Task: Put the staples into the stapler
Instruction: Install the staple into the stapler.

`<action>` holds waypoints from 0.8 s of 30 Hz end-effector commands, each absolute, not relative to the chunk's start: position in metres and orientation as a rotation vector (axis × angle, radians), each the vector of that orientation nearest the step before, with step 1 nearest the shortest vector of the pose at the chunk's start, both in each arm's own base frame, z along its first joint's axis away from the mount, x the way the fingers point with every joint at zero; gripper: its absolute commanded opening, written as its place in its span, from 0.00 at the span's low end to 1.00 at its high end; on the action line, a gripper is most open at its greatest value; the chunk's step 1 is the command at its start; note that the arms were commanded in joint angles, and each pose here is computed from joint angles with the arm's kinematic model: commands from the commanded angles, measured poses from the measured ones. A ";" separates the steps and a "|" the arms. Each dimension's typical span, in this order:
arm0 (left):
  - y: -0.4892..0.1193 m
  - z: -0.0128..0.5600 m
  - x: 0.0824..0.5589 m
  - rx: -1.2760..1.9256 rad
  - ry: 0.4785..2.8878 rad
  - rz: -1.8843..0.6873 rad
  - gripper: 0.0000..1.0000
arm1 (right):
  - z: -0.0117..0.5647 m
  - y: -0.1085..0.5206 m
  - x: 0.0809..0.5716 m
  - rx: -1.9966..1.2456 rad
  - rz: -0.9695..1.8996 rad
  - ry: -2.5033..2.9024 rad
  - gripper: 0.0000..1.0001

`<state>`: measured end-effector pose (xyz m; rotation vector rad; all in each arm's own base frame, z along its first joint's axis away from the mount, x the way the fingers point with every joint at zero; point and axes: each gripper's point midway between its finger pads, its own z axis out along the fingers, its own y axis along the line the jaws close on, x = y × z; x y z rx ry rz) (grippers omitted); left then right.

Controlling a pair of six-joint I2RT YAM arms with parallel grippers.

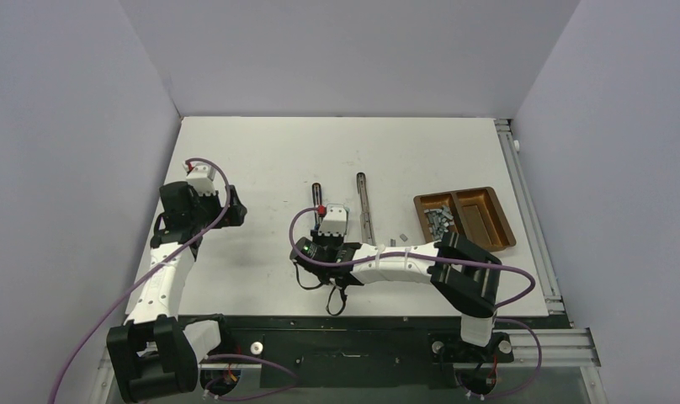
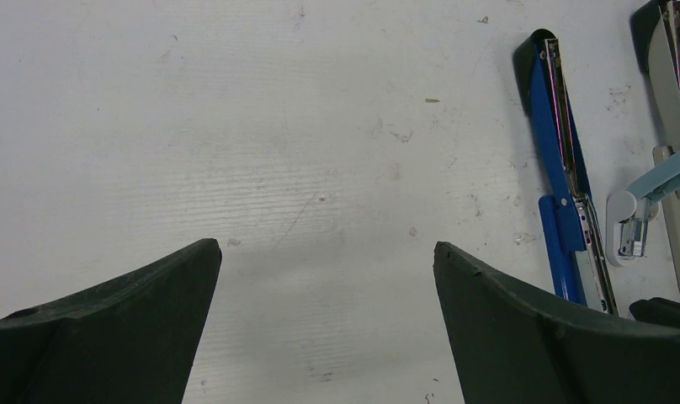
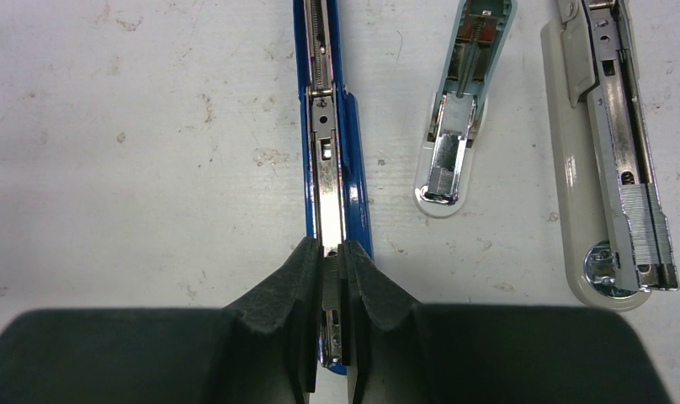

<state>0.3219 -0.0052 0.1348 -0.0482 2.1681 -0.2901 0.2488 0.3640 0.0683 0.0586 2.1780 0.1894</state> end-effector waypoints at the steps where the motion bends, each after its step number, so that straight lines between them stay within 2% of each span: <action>1: -0.006 0.147 0.330 -0.037 2.112 -0.305 0.96 | 0.089 0.372 0.249 0.074 0.262 2.142 0.09; 24: -0.006 0.152 0.332 -0.025 2.099 -0.302 0.96 | 0.077 0.373 0.247 0.064 0.251 2.165 0.09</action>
